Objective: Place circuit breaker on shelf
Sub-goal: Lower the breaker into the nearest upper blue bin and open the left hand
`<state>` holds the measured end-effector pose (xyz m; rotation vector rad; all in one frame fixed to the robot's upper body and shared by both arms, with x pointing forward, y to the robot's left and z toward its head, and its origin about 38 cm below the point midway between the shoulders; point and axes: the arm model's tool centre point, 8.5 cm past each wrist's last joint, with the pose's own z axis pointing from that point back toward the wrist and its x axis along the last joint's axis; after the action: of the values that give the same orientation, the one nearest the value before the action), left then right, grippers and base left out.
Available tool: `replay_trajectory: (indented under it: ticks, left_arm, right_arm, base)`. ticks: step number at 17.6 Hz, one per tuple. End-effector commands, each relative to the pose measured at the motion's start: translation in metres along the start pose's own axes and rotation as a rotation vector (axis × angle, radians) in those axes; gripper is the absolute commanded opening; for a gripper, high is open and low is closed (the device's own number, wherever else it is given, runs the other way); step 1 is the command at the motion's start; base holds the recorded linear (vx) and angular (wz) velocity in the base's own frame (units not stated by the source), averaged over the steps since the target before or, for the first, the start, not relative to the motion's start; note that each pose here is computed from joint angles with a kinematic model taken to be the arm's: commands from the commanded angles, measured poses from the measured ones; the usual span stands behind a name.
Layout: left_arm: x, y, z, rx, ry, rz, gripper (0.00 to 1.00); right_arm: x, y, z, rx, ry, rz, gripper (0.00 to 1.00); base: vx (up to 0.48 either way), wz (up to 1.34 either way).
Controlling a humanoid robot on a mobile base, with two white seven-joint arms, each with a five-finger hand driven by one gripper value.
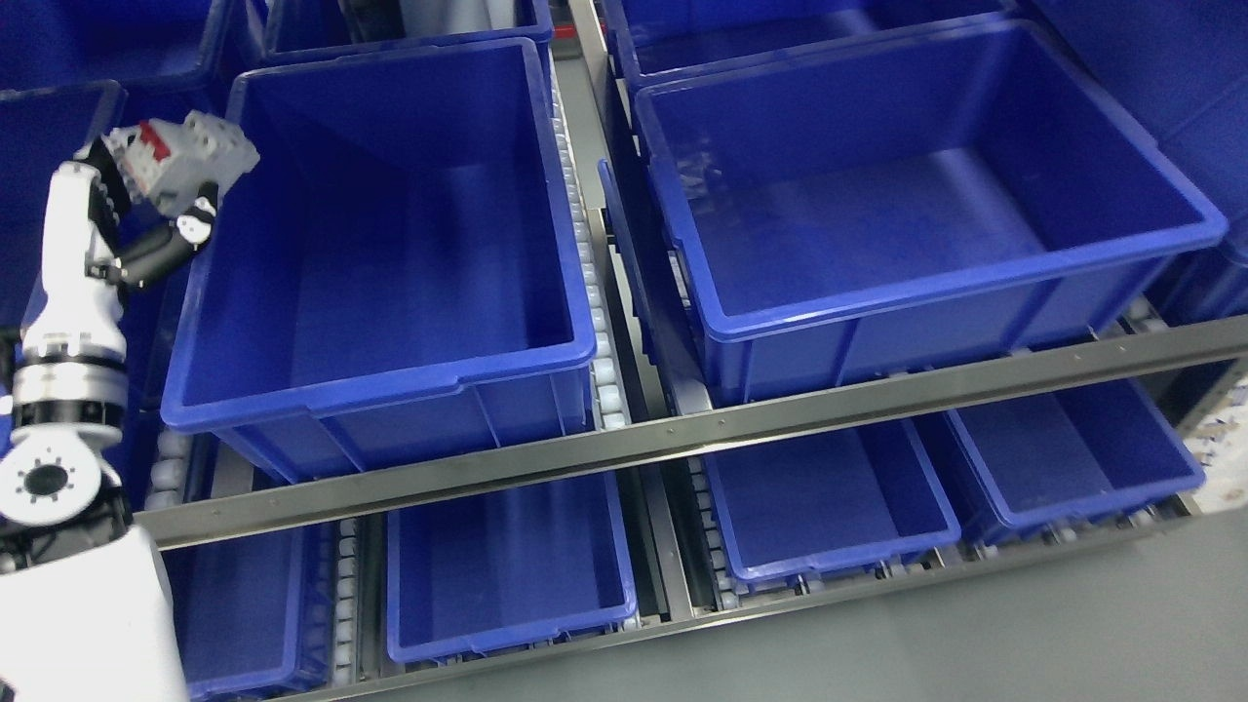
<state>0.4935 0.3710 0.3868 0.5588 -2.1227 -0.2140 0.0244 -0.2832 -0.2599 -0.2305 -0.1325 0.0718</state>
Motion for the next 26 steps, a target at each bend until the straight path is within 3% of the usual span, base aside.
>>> replay_trajectory:
  ticks: [1,6,9,21,24,26]
  left_arm:
    - [-0.047,0.016,-0.051,-0.192,0.199,-0.222,0.11]
    - [-0.067,0.003,-0.07,-0.265,0.306,-0.224,0.12]
    - [-0.08,-0.017,-0.063,-0.381,0.349,-0.281,0.13]
    - [-0.103,-0.042,-0.054,-0.544,0.449,-0.39,0.14]
    - [-0.104,-0.043,-0.053,-0.546,0.453,-0.392,0.17]
    - [-0.097,-0.04,-0.06,-0.528,0.437,-0.394,0.26]
  right_arm:
    - [-0.006,-0.01,-0.001,-0.013,0.053,0.03,1.0]
    - [-0.006,-0.01,-0.001,-0.013,0.053,0.03,1.0]
    - [-0.006,-0.01,-0.001,-0.013,0.053,0.03,1.0]
    - [-0.006,-0.01,-0.001,-0.013,0.053,0.03,1.0]
    - [-0.006,-0.01,-0.001,-0.013,0.053,0.03,1.0]
    - [-0.006,-0.01,-0.001,-0.013,0.053,0.03,1.0]
  base:
    - [0.167,0.2]
    - [0.153,0.08]
    - [0.127,0.0]
    - [0.056,-0.01]
    - [-0.014,0.0]
    - [0.0,0.0]
